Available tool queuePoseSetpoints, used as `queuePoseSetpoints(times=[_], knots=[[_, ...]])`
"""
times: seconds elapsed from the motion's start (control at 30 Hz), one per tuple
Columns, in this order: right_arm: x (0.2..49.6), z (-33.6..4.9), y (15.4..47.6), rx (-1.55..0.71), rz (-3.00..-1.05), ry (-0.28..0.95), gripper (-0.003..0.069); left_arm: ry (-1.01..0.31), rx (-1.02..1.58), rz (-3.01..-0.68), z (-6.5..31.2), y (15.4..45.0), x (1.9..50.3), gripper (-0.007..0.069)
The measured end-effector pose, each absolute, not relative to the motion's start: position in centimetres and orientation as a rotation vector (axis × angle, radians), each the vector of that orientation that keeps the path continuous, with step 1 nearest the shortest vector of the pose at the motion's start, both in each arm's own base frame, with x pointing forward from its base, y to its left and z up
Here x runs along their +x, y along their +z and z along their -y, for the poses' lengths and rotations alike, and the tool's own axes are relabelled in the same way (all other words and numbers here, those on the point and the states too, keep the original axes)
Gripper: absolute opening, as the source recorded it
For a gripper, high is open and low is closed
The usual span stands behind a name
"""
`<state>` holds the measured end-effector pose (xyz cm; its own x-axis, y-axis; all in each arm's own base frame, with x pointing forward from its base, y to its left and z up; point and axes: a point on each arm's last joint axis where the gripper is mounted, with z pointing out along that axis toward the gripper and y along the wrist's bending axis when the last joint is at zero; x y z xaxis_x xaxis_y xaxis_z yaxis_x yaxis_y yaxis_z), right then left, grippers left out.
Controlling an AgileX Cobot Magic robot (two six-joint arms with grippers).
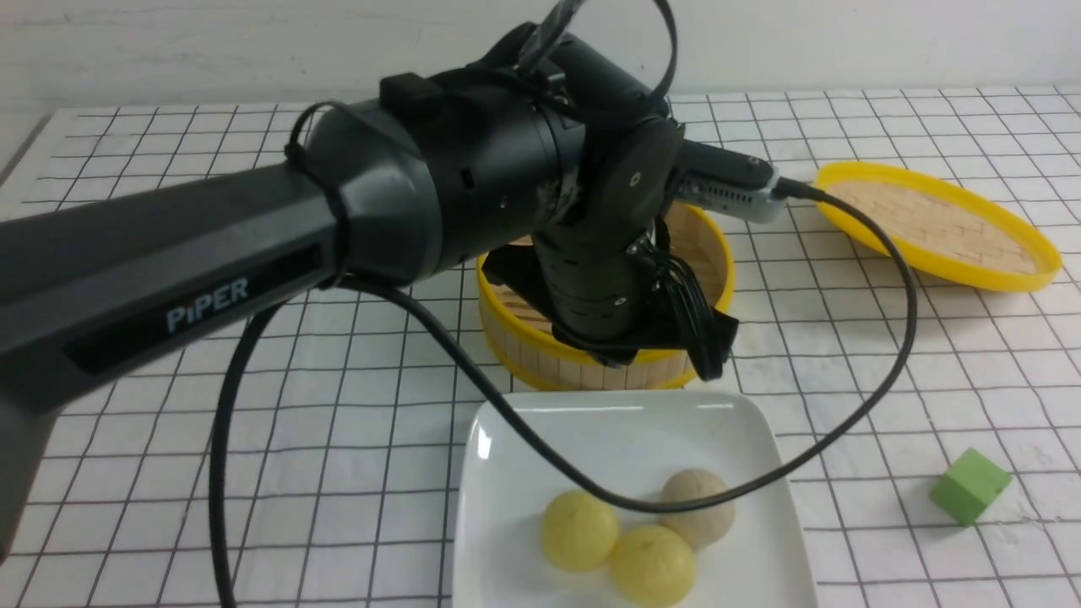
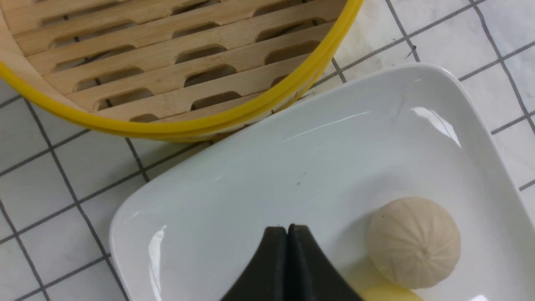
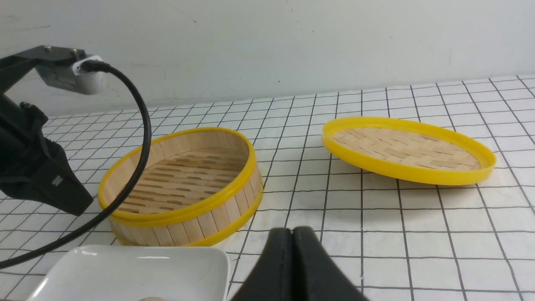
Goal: Put the steamed buns into the plate on the white-black tablecloth.
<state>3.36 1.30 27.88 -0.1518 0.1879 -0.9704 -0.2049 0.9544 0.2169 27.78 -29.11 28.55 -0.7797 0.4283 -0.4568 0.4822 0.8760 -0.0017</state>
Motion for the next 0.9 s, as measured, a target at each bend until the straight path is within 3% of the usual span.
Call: queuePoseSetpoints(times=[0.63, 0.9], knots=[[3.6, -1.3, 27.4, -0.010, -1.693, 0.340, 0.0001, -0.085, 0.687, -2.593, 28.7, 28.5, 27.9, 0.0003], [4.6, -1.1, 20.6, 0.054, -1.820, 0.282, 0.0006, 0.055, 0.714, -2.588, 27.8, 28.6, 28.1, 0.0009]])
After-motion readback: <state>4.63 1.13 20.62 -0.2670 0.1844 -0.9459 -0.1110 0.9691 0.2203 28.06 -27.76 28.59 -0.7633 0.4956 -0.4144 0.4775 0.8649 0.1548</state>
